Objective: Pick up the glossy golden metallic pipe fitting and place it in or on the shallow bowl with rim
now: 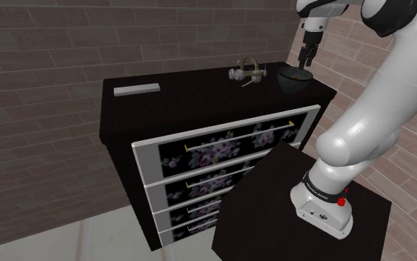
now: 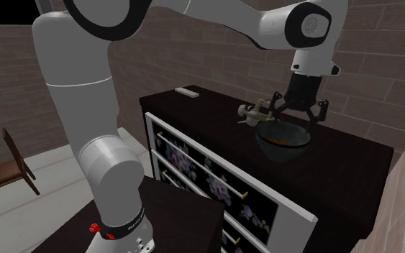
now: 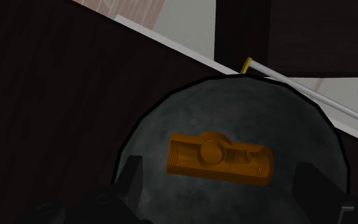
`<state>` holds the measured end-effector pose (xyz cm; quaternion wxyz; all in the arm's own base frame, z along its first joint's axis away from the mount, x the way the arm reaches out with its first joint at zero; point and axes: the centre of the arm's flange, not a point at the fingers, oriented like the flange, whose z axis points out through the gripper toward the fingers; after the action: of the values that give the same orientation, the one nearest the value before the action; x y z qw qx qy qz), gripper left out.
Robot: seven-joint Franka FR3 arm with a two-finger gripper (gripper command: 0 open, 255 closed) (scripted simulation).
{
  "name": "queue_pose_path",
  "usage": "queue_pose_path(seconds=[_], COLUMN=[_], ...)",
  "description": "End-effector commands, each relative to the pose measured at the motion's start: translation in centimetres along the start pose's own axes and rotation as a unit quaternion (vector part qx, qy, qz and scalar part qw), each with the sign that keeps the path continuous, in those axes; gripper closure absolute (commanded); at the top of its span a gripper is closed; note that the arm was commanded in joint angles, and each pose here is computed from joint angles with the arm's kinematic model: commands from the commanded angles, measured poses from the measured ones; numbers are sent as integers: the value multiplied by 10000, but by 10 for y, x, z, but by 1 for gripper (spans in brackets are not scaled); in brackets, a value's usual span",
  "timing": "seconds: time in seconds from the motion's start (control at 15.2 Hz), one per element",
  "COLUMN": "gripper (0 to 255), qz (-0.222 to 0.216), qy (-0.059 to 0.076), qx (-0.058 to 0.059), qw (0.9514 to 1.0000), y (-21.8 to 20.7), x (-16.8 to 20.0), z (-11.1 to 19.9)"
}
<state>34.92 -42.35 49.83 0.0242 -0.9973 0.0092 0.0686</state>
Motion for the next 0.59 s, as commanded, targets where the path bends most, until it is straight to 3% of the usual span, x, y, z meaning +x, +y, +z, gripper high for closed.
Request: queue_pose_path(seconds=[0.0,0.26,0.53], gripper=[0,0,0], qz=[0,0,0], qy=[0,0,0], qx=[0,0,0], qw=[10000,10000,10000], y=[0,0,0], x=[0,0,0], z=[0,-50,-50])
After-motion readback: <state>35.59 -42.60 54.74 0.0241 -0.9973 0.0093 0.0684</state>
